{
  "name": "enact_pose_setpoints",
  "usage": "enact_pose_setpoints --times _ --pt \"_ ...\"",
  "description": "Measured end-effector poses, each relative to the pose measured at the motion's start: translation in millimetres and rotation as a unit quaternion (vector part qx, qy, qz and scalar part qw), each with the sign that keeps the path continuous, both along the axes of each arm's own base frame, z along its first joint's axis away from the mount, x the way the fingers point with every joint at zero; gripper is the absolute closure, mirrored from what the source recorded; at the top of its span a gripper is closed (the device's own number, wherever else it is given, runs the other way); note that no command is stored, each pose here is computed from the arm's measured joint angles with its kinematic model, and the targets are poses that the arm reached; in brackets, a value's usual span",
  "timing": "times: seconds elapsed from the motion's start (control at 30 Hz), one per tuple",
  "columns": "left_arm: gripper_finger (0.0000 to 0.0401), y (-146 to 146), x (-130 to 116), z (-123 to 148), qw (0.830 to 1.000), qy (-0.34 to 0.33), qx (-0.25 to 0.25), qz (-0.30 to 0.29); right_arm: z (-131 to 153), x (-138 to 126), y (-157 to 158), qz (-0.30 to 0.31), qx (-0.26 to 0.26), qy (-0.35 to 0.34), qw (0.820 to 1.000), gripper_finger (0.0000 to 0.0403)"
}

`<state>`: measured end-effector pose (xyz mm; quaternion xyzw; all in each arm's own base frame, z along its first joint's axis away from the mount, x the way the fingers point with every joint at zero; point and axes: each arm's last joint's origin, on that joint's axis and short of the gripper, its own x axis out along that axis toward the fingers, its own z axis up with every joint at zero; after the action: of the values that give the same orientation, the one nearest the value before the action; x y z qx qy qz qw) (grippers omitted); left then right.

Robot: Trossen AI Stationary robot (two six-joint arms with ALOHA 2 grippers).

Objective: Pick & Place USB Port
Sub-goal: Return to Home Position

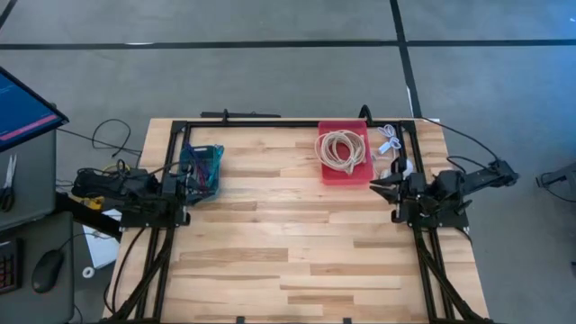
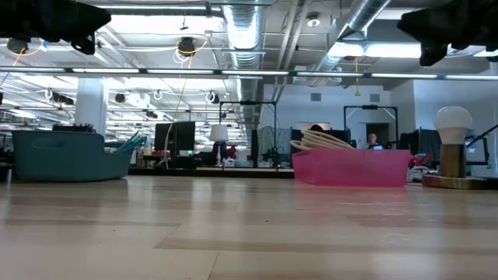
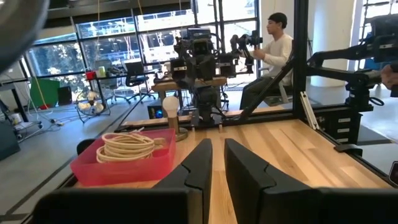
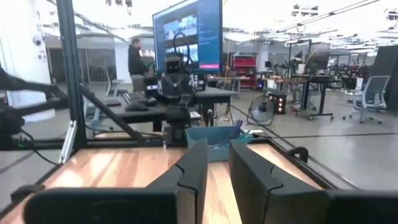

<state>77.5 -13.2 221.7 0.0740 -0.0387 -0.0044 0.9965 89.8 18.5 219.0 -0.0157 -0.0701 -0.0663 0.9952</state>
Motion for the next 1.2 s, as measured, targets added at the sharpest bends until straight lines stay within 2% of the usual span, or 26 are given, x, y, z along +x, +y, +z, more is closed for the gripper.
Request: enact_pose_setpoints --times 0.2,0.37,0.7,1.1,1.2 --pt "0.0358 0.0 0.0 0.1 1.0 0.0 0.0 0.0 -6.3 -8.7 -3.2 0.006 0.034 0.014 0.999 0.0344" --pt "0.0358 -0.1 0.5 -1.2 1.0 0.001 0.004 0.001 -12.2 -8.3 -2.2 0.012 0.035 0.043 0.998 0.0344" --pt "0.0358 -2.8 11.1 -34.0 0.999 0.037 -0.002 0.0 -17.3 -8.9 0.9 0.029 0.031 0.068 0.997 0.0344" --pt "0.0358 0.7 12.3 -39.1 0.997 0.041 -0.002 0.068 -22.9 -9.2 1.3 0.03 0.025 0.096 0.995 0.0344" --pt "0.0358 1.1 12.4 -39.2 0.996 0.041 -0.002 0.075 -24.2 -9.3 1.2 0.029 0.042 0.1 0.994 0.0344"
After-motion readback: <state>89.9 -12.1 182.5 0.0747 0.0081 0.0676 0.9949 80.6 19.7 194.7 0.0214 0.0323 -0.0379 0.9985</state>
